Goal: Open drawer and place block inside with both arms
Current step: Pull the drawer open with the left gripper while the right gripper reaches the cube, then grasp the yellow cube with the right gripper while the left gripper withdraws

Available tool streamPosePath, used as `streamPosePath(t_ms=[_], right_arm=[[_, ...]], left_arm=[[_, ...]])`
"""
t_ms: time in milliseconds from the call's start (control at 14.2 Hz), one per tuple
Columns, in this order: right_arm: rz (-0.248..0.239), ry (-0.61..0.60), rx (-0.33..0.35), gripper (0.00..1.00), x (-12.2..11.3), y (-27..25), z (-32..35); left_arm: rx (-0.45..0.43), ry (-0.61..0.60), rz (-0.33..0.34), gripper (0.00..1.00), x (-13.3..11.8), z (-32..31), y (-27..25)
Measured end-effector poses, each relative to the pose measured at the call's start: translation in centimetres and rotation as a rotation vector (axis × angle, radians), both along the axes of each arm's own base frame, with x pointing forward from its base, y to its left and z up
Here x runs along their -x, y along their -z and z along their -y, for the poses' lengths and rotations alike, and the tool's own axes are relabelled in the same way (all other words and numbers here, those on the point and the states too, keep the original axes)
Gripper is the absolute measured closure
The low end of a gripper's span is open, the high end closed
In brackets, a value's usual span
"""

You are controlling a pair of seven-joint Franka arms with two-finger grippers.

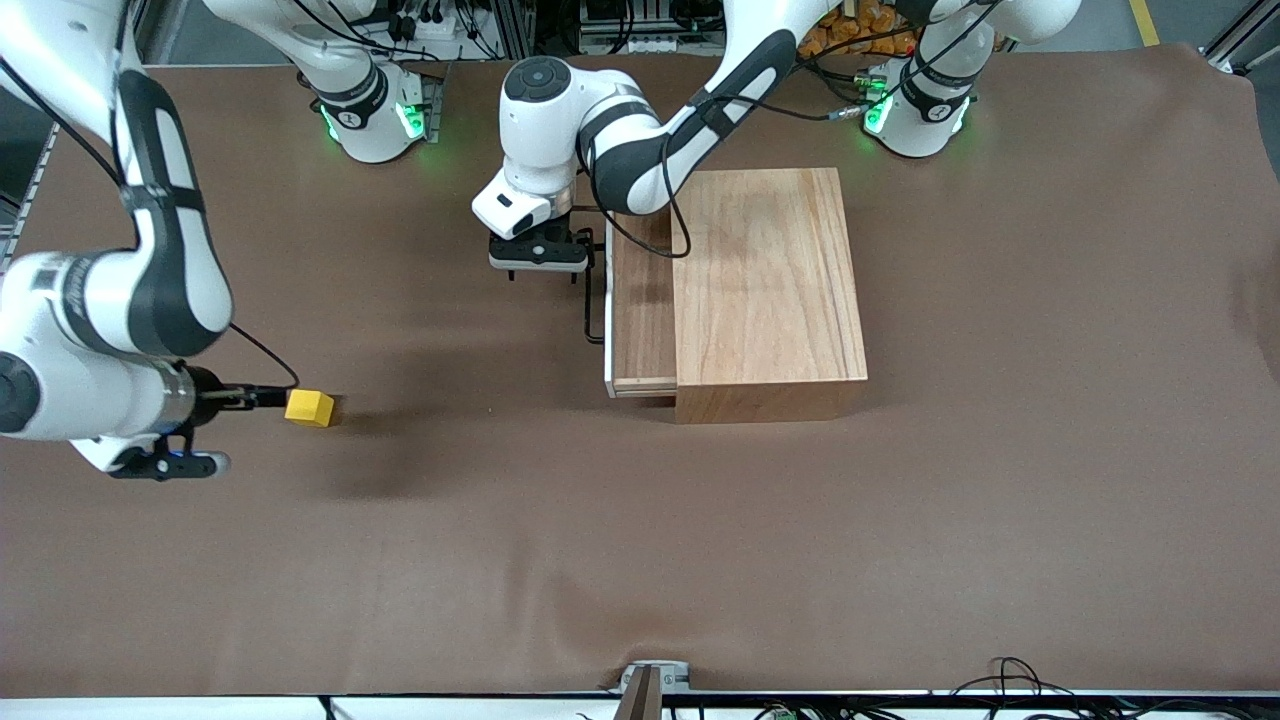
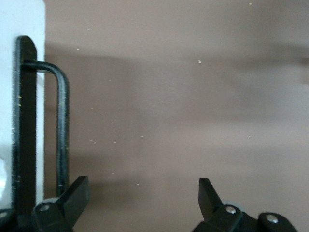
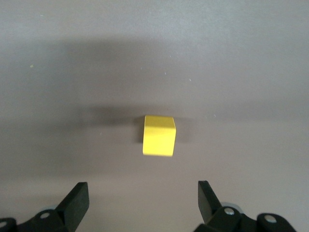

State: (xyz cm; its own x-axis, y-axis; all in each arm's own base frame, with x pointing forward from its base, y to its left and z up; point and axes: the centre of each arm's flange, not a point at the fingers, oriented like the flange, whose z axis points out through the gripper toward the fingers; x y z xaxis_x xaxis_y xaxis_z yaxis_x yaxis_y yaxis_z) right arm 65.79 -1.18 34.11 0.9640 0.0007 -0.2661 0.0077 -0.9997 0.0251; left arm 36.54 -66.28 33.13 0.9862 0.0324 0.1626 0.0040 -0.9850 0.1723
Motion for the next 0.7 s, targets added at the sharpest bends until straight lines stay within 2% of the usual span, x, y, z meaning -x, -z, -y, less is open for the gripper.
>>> streamPosePath(t_ms=[141,423,564,705], right_arm=[[-0.009,0.004,0.002,0.0,-0.1,2.6,0.3],[0.051,0.012,0.004,0.0,1.6,8.7,1.8],[0.088,0.016,0.005,0.0,2.6,11.0,2.2],[0.133,0.013,0.005,0.0,3.8,13.1,2.2]], left_arm=[[0.009,0.005,0.004,0.0,0.3,0.3,-0.2],[0.039,-0.009,0.0,0.0,0.1,0.6,-1.4],[0.063,-0.042,-0.021,0.0,-0.5,0.2,-4.4],[0.044,-0.073,-0.022,0.0,-1.4,-1.4,-8.4]])
